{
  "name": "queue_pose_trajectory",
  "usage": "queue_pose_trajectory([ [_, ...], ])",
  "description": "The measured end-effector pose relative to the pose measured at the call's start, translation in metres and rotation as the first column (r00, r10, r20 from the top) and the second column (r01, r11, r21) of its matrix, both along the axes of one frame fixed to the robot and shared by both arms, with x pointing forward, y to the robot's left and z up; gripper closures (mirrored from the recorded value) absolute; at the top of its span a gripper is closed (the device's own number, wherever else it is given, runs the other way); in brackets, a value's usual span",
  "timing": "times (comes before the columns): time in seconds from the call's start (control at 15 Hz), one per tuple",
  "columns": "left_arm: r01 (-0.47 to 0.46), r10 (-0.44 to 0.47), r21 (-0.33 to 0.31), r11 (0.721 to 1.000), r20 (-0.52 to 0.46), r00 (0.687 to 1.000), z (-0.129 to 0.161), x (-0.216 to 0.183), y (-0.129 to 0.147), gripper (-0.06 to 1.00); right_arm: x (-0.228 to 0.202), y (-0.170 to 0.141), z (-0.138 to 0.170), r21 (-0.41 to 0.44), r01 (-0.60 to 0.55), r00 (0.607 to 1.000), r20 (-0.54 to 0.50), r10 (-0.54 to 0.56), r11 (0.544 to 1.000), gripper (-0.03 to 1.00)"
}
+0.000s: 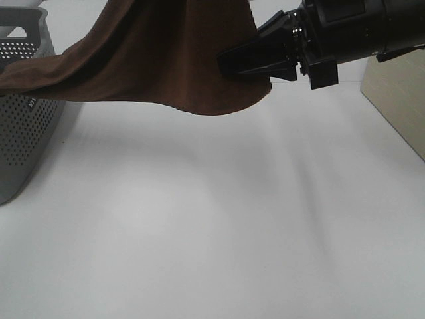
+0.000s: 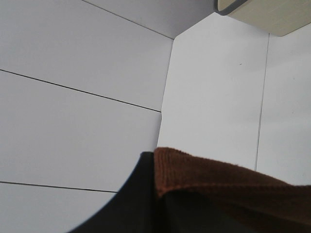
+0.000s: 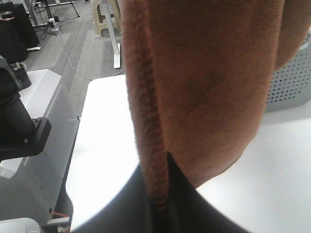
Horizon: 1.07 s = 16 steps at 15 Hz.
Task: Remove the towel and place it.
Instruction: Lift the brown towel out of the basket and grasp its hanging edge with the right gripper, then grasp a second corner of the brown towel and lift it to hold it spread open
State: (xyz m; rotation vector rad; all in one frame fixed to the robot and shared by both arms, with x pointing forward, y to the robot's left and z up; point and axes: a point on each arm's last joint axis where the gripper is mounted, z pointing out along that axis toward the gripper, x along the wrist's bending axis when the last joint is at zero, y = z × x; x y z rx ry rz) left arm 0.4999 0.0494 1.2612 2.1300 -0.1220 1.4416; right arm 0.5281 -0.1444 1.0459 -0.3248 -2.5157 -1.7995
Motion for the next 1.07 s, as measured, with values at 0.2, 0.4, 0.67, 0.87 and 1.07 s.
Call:
queue_pose_trajectory([
  [0.2, 0.0, 0.0, 0.0, 1.0, 0.0, 1.0, 0.0, 0.0, 0.0, 0.94, 0.0, 0.0, 0.0, 0.002, 0.004, 1.0, -0.016, -0.004, 1.0, 0.96],
  [0.4, 0.0, 0.0, 0.0, 1.0, 0.0, 1.0, 0.0, 0.0, 0.0, 0.94, 0.008, -0.003, -0.001, -0.031, 0.178, 0.961, -0.212, -0.18, 0.984, 0.96],
  [0.67, -0.015, 0.013, -0.054, 0.998, -0.036, 0.999, 0.0, 0.0, 0.0, 0.94, 0.01, -0.013, 0.051, -0.182, 0.307, 0.918, -0.201, -0.341, 0.934, 0.96],
  [0.87, -0.025, 0.019, -0.162, 0.986, -0.042, 0.999, 0.004, 0.0, -0.002, 0.94, 0.012, -0.026, 0.117, -0.306, 0.436, 0.851, -0.165, -0.498, 0.846, 0.96],
  [1.07, -0.052, 0.045, -0.306, 0.95, -0.031, 0.998, 0.013, 0.013, 0.009, 0.94, 0.019, -0.035, 0.177, -0.264, 0.574, 0.802, -0.01, -0.597, 0.775, 0.96],
])
